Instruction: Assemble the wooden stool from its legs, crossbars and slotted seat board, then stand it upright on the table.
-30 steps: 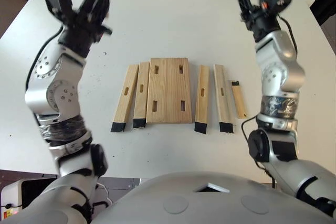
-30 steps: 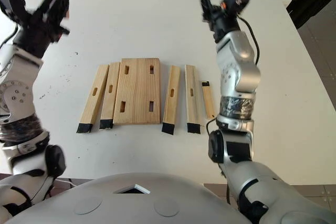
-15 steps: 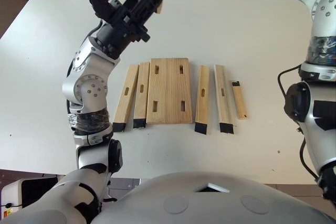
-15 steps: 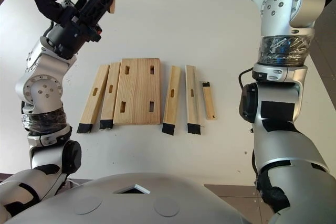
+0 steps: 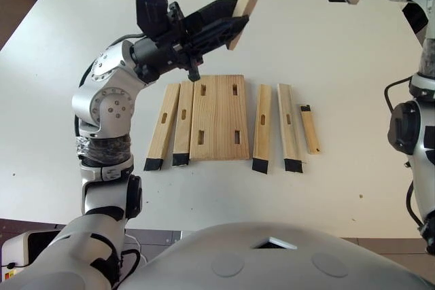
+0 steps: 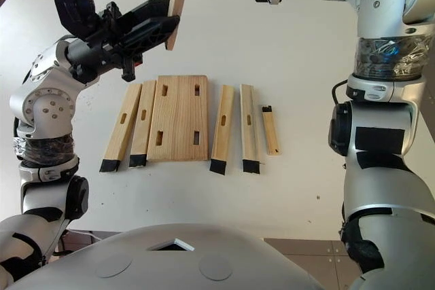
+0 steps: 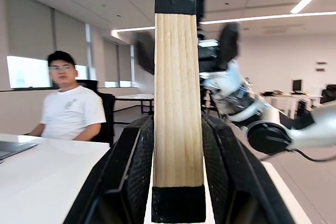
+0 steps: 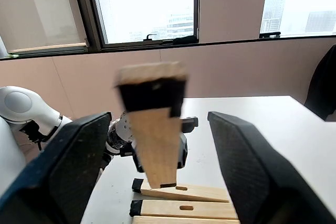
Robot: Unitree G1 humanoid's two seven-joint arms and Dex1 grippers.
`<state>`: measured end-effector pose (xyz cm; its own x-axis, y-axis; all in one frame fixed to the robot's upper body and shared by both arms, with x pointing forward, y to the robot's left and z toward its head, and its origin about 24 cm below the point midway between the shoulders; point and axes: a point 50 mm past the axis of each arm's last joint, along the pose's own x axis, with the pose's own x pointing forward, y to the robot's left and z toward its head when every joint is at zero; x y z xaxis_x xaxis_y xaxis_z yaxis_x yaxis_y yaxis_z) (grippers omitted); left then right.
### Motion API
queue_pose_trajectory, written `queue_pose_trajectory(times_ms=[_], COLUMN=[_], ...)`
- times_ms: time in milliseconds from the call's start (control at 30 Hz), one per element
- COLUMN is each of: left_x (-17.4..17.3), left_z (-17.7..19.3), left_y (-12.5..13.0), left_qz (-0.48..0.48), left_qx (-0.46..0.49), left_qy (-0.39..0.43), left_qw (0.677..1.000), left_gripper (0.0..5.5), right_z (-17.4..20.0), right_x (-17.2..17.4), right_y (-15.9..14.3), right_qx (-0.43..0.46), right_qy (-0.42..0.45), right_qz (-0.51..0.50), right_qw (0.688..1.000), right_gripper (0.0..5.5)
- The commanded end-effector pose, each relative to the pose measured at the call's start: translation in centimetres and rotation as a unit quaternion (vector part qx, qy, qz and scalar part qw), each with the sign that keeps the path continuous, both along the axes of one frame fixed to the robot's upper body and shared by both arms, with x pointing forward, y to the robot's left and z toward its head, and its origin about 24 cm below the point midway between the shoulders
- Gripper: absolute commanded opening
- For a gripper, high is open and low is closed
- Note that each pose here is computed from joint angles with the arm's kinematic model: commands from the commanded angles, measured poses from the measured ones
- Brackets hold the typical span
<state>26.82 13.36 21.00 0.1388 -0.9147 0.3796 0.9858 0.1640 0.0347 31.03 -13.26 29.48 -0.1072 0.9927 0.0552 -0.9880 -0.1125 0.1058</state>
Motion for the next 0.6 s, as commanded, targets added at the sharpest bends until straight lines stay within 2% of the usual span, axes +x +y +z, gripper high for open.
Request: queue_pose_trajectory(times_ms=[33,133,600], left_x=[-0.2,0.0,0.2], left_z=[-0.3,-0.1,-1.1], left_y=[-0.1,0.0,0.3], left_qz=[-0.007,-0.004,0.011], left_qx=[0.014,0.009,0.027], left_qy=[0.002,0.001,0.021], left_qw=[1.000,1.000,0.999], left_gripper=[1.31,1.31,1.31], right_z=[0.4,0.2,-0.4], right_x=[-0.3,-0.5,-0.2], right_y=[0.3,0.4,0.5], right_qx=[-0.010,-0.012,-0.018], right_qy=[0.009,0.008,0.006], right_qz=[0.013,0.020,-0.005], right_qw=[1.000,1.000,1.000], right_gripper=[3.42,3.42,1.31])
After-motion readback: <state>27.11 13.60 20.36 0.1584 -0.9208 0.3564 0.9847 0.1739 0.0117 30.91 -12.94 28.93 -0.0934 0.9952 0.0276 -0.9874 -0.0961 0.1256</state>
